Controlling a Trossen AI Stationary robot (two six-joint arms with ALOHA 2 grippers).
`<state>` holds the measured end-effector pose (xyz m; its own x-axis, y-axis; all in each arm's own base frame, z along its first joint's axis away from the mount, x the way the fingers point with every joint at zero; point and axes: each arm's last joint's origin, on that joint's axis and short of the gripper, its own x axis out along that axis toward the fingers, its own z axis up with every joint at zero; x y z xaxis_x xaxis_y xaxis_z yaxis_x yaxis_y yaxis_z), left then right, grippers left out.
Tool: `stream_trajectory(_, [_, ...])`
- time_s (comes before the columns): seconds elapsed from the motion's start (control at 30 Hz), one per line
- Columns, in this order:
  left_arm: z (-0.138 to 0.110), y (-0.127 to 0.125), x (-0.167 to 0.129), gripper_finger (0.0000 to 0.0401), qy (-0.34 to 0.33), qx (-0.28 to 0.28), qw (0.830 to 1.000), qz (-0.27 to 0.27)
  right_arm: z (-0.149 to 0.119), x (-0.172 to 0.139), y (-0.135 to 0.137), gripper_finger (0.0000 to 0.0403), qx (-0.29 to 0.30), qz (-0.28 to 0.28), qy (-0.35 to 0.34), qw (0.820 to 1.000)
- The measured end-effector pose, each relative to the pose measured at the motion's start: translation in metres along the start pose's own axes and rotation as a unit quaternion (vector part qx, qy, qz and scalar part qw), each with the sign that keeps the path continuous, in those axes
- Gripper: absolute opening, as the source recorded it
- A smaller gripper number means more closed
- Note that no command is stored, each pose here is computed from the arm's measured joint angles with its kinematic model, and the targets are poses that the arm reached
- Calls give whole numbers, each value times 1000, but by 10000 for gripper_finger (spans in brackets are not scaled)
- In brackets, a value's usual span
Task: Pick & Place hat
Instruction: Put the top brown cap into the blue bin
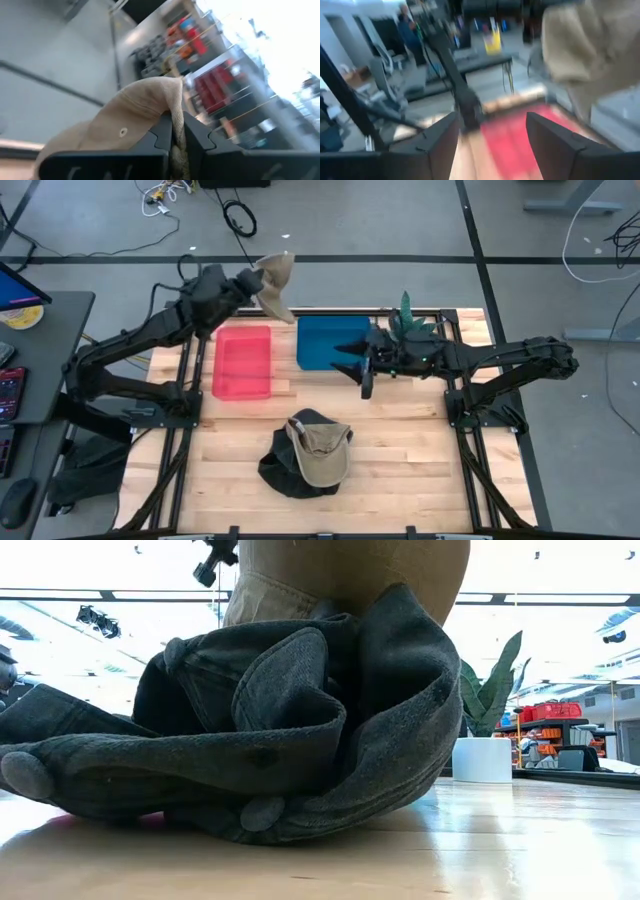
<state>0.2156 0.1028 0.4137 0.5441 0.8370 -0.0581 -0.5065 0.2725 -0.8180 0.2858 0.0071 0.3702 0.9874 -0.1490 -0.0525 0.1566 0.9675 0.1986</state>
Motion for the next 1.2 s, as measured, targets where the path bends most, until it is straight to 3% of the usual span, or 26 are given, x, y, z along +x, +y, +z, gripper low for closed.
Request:
stream_trajectory(0.13, [-7,-11,-9,22,-12,16,1000,-23,12,-1,2,253,-59,9,-63,996])
stream_trajectory(0.3, [-19,-19,-17,22,-30,13,999,-16,19,3,1,285,-124,-12,-108,986])
stream_trajectory(0.47, [-32,-25,-17,22,-46,15,999,-17,21,22,-1,316,-101,-30,-120,987])
stream_trajectory(0.63, [-48,-24,-9,22,-34,28,999,-9,29,55,7,334,-110,-34,-74,991])
stream_trajectory(0.77, [-53,-24,-7,22,-29,34,999,-8,30,78,9,336,-88,-74,-17,993])
stream_trajectory(1.03, [-59,-28,-12,22,0,59,998,-31,32,103,6,334,-65,-110,-22,992])
stream_trajectory(1.2, [-63,-32,-16,22,36,85,993,-69,29,108,-6,334,-12,-123,-19,992])
